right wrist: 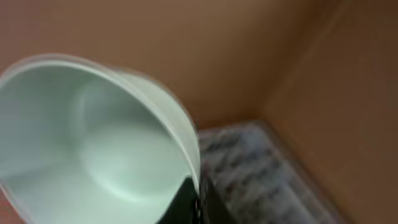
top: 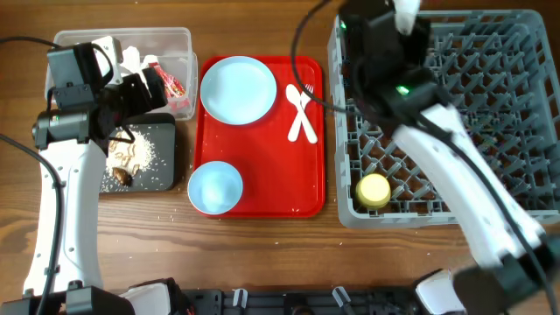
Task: Sort waste into correct bins and load items into the dishwasher rack
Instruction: 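Grasp the green bowl with the right gripper and place it in the rack, then grasp the light-blue bowl with the right gripper and place it in the rack, then grasp the light-blue plate edge with the right gripper and stand it in the rack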
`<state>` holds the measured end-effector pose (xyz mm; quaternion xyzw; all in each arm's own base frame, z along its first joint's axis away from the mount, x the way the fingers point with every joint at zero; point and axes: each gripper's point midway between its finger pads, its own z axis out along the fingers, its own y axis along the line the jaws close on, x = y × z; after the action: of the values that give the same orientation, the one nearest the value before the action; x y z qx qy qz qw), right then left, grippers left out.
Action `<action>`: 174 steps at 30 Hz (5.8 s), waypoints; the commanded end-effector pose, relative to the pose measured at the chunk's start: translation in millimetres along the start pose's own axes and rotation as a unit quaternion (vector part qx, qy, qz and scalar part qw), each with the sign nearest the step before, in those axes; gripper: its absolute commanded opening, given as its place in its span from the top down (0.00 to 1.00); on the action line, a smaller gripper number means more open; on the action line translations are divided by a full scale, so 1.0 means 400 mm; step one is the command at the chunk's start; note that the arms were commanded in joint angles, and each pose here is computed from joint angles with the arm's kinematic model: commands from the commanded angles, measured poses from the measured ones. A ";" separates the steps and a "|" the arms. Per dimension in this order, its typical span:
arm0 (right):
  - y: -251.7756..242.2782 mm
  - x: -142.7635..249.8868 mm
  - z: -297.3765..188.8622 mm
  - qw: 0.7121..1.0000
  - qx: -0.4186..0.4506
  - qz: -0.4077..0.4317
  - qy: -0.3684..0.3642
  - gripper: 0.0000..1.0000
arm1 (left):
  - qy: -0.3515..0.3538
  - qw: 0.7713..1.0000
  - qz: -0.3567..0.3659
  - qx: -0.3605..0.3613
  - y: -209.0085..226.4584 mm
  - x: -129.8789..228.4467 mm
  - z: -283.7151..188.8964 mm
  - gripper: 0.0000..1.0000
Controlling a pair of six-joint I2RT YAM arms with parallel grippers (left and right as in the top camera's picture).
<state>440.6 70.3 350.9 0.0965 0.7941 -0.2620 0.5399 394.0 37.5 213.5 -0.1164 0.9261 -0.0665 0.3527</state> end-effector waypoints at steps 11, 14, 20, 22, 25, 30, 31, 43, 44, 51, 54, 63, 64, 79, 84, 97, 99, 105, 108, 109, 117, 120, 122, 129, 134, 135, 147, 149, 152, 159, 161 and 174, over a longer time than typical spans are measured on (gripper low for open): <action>0.171 0.275 0.298 0.912 0.113 -0.385 0.083 0.96 | -0.002 1.000 0.009 0.003 -0.001 -0.004 -0.001 0.00; 0.203 0.329 0.301 0.913 0.060 -0.391 0.102 0.96 | -0.002 1.000 0.009 0.003 -0.001 -0.004 -0.001 0.00; 0.248 0.335 0.289 0.917 0.023 -0.387 0.092 0.96 | -0.002 1.000 0.009 0.003 -0.001 -0.004 -0.001 0.00; 0.253 0.320 0.294 0.922 0.024 -0.376 0.082 0.93 | -0.002 1.000 0.009 0.003 -0.001 -0.004 -0.001 0.00; 0.288 0.341 0.287 0.919 -0.015 -0.384 0.084 0.80 | -0.001 1.000 0.009 0.003 0.000 -0.004 -0.001 0.00; 0.398 0.337 0.185 0.912 -0.058 -0.403 0.050 0.33 | -0.002 1.000 0.009 0.003 -0.001 -0.004 -0.001 0.00; 0.414 0.336 0.168 0.911 -0.064 -0.405 0.043 0.22 | -0.001 1.000 0.009 0.003 0.000 -0.004 -0.001 0.00; 0.658 0.458 -0.477 0.623 -0.703 -0.063 0.338 0.18 | -0.001 1.000 0.009 0.003 0.000 -0.004 -0.001 0.00; 0.669 0.567 -0.447 0.671 -0.613 -0.040 0.416 0.23 | -0.001 1.000 0.009 0.003 0.000 -0.004 -0.001 0.00; 0.675 0.777 -0.459 0.704 -0.489 -0.046 0.513 0.56 | -0.001 1.000 0.009 0.003 0.000 -0.004 -0.001 0.00; 0.687 0.818 -0.465 0.687 -0.484 -0.049 0.539 0.68 | -0.001 1.000 0.009 0.003 0.000 -0.004 -0.001 0.00; 0.688 0.723 -0.442 0.719 -0.483 -0.078 0.494 0.96 | -0.001 1.000 0.009 0.003 0.000 -0.004 -0.001 0.00; 0.645 0.669 -0.382 0.758 -0.445 -0.074 0.471 0.96 | -0.001 1.000 0.009 0.003 0.000 -0.004 -0.001 0.00; -0.147 0.206 -0.008 0.941 0.153 -0.284 0.107 0.96 | -0.001 1.000 0.009 0.003 0.000 -0.004 -0.001 0.00; -0.062 0.378 0.040 0.904 0.152 -0.375 0.137 0.96 | -0.001 1.000 0.009 0.003 0.000 -0.004 -0.001 0.00; 0.129 0.558 0.015 0.889 -0.014 -0.413 0.197 0.44 | -0.001 1.000 0.009 0.004 -0.001 -0.004 -0.001 0.00; 0.187 0.594 -0.024 0.874 -0.084 -0.429 0.210 0.32 | -0.001 1.000 0.009 0.004 -0.001 -0.004 -0.001 0.00; 0.292 0.627 -0.116 0.859 -0.210 -0.404 0.235 0.22 | -0.001 1.000 0.009 0.004 -0.001 -0.003 -0.001 0.00; 0.323 0.642 -0.148 0.847 -0.262 -0.385 0.256 0.18 | -0.001 1.000 0.009 0.004 -0.001 -0.003 -0.001 0.00; 0.346 0.625 -0.170 0.845 -0.295 -0.364 0.259 0.11 | -0.001 1.000 0.009 0.004 -0.001 -0.003 -0.001 0.00; 0.644 0.284 -0.330 0.801 -0.575 -0.052 0.155 0.05 | -0.001 1.000 0.009 0.004 -0.001 -0.003 -0.001 0.00; 0.669 0.378 -0.193 0.861 -0.425 0.111 0.258 0.23 | -0.001 1.000 0.009 0.004 -0.001 -0.003 -0.001 0.00; 0.711 0.515 -0.138 0.862 -0.366 0.139 0.321 0.25 | 0.000 1.000 0.009 0.003 -0.001 -0.002 -0.001 0.00; 0.752 0.702 -0.088 0.847 -0.299 0.174 0.404 0.49 | 0.000 1.000 0.009 0.003 -0.001 -0.002 -0.001 0.00; 0.776 0.763 -0.117 0.818 -0.310 0.173 0.452 0.89 | 0.000 1.000 0.009 0.003 -0.001 -0.002 -0.001 0.00; 0.775 0.763 -0.118 0.817 -0.311 0.173 0.454 0.96 | 0.000 1.000 0.009 0.003 -0.001 -0.002 -0.001 0.00; 0.471 0.223 -0.031 0.908 -0.367 0.094 0.178 0.96 | 0.000 1.000 0.009 0.003 -0.001 -0.002 -0.001 0.00; 0.341 0.080 -0.053 0.941 -0.329 0.032 0.065 0.96 | 0.000 1.000 0.009 0.003 -0.001 -0.002 -0.001 0.00; 0.005 -0.031 -0.015 0.999 -0.031 -0.022 -0.020 0.96 | 0.000 1.000 0.009 0.003 -0.001 -0.002 -0.001 0.00; -0.187 0.197 0.226 0.959 0.130 -0.224 0.117 0.96 | 0.000 1.000 0.009 0.003 -0.001 -0.002 -0.001 0.00; -0.174 0.242 0.264 0.952 0.131 -0.240 0.137 0.96 | 0.000 1.000 0.009 0.003 -0.001 -0.002 -0.001 0.00; -0.040 0.174 0.227 0.981 -0.073 -0.147 0.099 0.00 | 0.000 1.000 0.009 0.003 -0.001 -0.002 -0.001 0.00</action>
<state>481.1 -27.3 195.0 -0.0504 0.8687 -0.3781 0.3161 393.6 37.4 212.8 -0.1164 0.9267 -0.0667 0.3511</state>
